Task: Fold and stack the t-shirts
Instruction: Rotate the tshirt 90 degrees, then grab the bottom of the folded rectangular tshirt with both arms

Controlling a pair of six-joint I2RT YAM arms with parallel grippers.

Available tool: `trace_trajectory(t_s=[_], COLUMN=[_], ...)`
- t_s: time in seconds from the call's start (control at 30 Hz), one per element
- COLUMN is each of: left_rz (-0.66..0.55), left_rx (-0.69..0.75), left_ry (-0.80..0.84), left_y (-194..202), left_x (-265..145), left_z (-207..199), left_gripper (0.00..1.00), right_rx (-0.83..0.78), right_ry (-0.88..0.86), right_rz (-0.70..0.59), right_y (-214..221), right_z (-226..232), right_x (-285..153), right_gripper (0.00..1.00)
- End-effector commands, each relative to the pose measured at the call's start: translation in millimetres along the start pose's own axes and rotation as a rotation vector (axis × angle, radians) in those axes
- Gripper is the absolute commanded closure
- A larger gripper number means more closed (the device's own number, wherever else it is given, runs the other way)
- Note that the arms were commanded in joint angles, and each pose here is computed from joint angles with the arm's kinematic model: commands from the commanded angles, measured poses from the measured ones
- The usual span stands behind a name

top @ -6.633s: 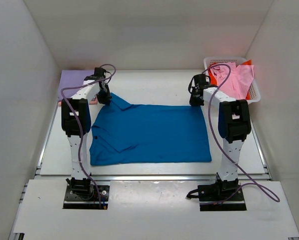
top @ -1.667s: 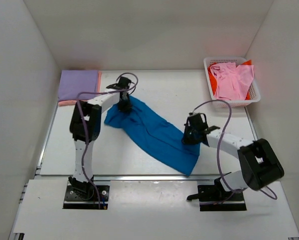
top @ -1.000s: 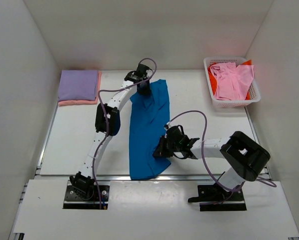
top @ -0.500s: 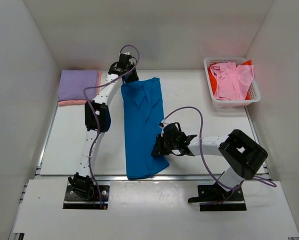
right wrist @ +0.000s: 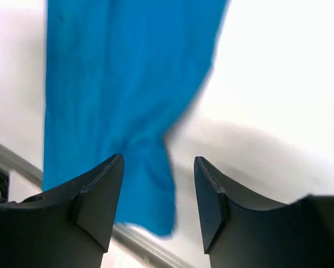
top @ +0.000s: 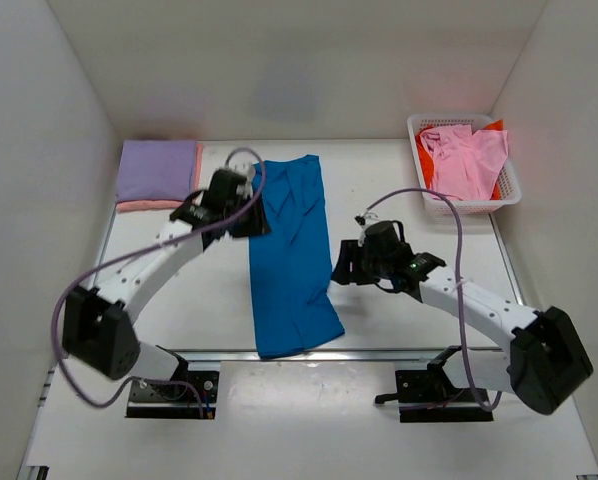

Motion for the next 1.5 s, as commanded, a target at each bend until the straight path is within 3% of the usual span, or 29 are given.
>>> trace_trajectory(t_s=[0.0,0.17,0.4,0.8,0.93,0.97,1.0,1.07,1.1,1.47], left_rz=[0.142,0.264,0.378,0.443,0.483,0.504,0.529,0.555,0.562,0.567], left_rx=[-0.022,-0.06,-0.125,-0.129,-0.11,-0.094,-0.081,-0.061,-0.049,-0.087], left_ry=[-0.04,-0.048,0.029,0.051,0.079,0.079,0.075,0.078,0.081,0.058], left_y=[79.3,162.2,234.2,266.8,276.3,280.5,285.3,290.3,291.5,284.5], left_x=[-15.4,-41.8,-45.6,-47.3,-44.8,-45.0,-44.0,-44.8,-46.0,-63.3], left_z=[13.9,32.3,27.3,22.9,9.4,6.9,5.7,3.9,2.7,15.4], left_gripper=[0.51,0.5,0.52,0.52,0.52,0.53,0.66,0.96,1.0,1.0], right_rx=[0.022,0.09,0.185,0.213,0.207,0.203,0.211,0.209,0.2,0.18], right_ry=[0.038,0.009,-0.054,-0.119,-0.121,-0.128,-0.129,-0.128,-0.136,-0.17], right_rz=[0.137,0.21,0.247,0.325,0.34,0.345,0.351,0.366,0.382,0.55], right_y=[38.2,84.0,113.3,127.0,129.9,130.4,131.4,132.6,133.8,157.5], right_z=[-27.0,-36.0,-30.6,-20.4,-17.6,-16.8,-16.1,-14.7,-12.1,-1.1], right_x=[-20.9,-27.2,-19.0,-7.4,-6.4,-7.3,-8.0,-11.0,-12.7,-39.4], right_gripper=[0.49,0.55,0.55,0.59,0.8,0.9,1.0,1.0,1.0,1.0])
Point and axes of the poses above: each gripper's point midway between its finger pads, its own x axis out along the fingers, its own z axis along the line the jaws close on, y = z × x, the point moved 7 cm from there along -x, back along the fingers, and after that the axes turned 5 degrees about x, right-handed, at the moved point
